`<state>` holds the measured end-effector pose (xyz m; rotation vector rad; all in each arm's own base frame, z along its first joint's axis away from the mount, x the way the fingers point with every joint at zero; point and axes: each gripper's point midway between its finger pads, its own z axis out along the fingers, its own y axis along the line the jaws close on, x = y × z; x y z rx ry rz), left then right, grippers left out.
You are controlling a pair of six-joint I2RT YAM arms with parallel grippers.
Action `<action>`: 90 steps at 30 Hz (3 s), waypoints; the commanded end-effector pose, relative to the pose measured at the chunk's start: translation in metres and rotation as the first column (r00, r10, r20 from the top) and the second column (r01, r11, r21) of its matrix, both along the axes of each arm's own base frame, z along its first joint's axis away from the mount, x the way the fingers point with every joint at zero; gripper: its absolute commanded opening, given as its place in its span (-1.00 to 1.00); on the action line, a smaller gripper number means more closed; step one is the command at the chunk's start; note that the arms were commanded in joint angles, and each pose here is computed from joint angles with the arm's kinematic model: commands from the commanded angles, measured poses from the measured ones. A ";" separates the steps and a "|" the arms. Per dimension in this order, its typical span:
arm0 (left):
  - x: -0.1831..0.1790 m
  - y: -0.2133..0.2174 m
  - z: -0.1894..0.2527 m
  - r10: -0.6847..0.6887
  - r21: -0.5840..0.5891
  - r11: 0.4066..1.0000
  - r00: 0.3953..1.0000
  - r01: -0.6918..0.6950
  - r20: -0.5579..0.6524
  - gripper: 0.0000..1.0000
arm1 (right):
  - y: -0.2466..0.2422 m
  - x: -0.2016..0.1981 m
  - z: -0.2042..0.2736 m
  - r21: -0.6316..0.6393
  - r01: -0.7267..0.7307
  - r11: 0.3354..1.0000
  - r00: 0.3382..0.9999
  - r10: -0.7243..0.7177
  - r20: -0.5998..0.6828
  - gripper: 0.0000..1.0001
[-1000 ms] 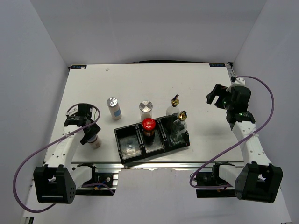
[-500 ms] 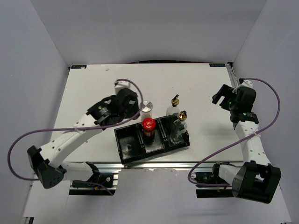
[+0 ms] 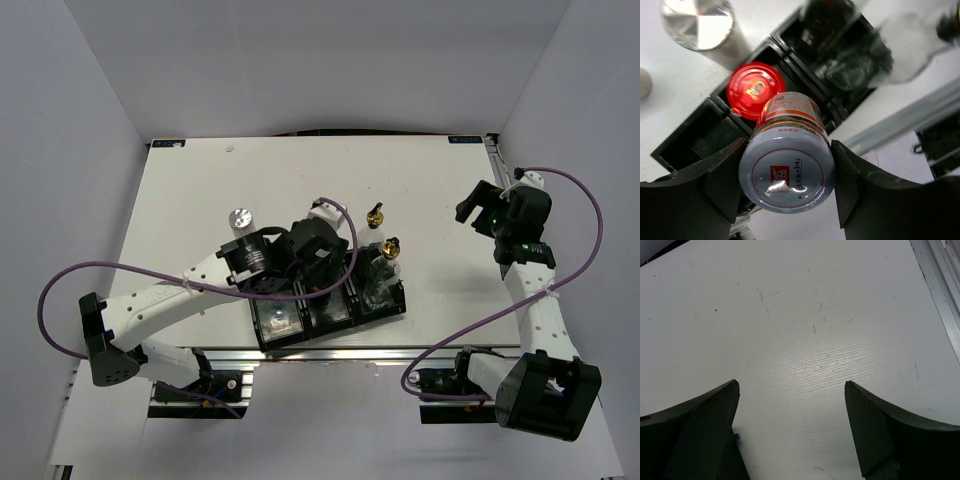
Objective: Organize the condiment bottles
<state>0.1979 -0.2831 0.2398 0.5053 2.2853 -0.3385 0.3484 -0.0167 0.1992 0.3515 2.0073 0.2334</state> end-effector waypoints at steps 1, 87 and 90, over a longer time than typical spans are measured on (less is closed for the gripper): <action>-0.014 -0.015 0.013 -0.093 -0.079 0.992 0.996 0.094 0.009 -1.00 | -0.001 0.006 0.024 -0.003 -0.007 1.000 0.998 0.008 0.064 0.79; 0.177 0.012 -0.064 0.263 0.043 0.964 0.965 -0.264 0.021 0.96 | 0.003 0.002 0.030 -0.018 -0.037 0.999 0.993 0.039 0.115 0.79; 0.175 0.009 -0.073 0.246 0.048 0.968 0.969 -0.246 -0.004 0.96 | 0.003 0.002 0.030 -0.018 -0.035 0.999 0.992 0.037 0.118 0.79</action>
